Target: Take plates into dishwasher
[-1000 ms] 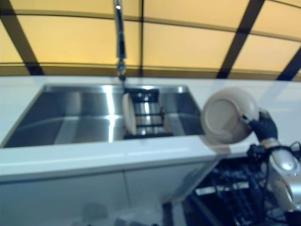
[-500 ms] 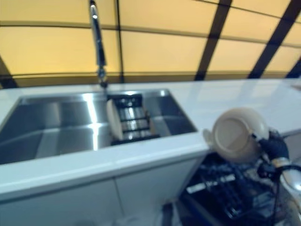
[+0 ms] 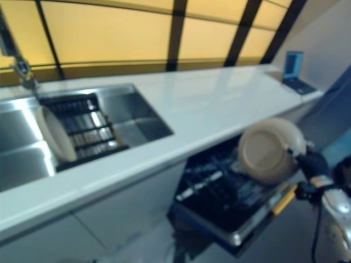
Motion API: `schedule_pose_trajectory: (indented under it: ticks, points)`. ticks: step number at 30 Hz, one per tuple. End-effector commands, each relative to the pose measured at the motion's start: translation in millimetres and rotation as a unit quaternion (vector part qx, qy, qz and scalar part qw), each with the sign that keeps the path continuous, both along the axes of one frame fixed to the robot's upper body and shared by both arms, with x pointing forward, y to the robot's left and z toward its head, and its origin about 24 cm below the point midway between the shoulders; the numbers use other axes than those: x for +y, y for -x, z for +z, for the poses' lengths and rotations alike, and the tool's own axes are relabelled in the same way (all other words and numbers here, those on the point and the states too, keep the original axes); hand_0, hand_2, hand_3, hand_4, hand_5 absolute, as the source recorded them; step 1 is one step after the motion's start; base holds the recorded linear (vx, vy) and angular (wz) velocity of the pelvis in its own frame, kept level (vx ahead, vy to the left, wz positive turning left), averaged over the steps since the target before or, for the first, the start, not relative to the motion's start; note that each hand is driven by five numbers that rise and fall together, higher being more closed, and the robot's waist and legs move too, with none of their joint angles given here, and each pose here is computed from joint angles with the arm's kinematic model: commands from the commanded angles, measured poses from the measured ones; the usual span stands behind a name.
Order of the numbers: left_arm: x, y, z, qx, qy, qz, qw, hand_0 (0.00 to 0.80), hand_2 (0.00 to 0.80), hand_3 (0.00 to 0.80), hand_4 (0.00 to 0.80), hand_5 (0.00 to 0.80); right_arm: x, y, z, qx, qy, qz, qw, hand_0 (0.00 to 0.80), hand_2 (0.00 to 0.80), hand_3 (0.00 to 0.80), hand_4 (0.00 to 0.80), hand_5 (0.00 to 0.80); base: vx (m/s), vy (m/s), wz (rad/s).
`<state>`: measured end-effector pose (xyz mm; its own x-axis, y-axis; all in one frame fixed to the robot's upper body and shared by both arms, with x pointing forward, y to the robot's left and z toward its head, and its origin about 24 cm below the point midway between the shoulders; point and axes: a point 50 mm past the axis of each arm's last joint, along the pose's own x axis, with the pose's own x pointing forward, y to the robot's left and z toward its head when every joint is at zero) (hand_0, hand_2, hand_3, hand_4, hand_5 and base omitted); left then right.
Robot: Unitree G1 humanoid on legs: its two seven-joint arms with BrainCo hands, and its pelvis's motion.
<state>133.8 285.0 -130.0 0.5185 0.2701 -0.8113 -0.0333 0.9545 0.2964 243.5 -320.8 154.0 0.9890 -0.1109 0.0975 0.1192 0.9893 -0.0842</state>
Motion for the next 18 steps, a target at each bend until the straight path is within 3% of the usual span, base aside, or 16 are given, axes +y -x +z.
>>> schedule_pose_trajectory:
  ticks: [1,8,18]
  points:
    - [4.7,-7.8,5.1,-0.019,-0.011,0.002,1.000,0.000,0.000,0.000,0.000,0.000,8.4,-5.0,29.5,-0.081,-0.016,0.032,0.996,0.800,0.800,0.800,0.800,0.800,-0.046,-0.241,-0.13]
    - [-20.2,0.6,-5.3,-0.026,0.021,-0.024,0.999,0.000,0.000,0.000,0.000,0.000,10.6,-7.6,23.7,-0.059,0.033,0.021,0.998,0.800,0.800,0.800,0.800,0.800,-0.058,-0.162,0.06]
    - [-30.9,1.5,-9.2,-0.023,0.041,-0.023,0.999,0.000,0.000,0.000,0.000,0.000,28.3,-22.0,30.2,-0.050,0.133,0.014,0.990,0.800,0.800,0.800,0.800,0.800,-0.055,0.011,0.04]
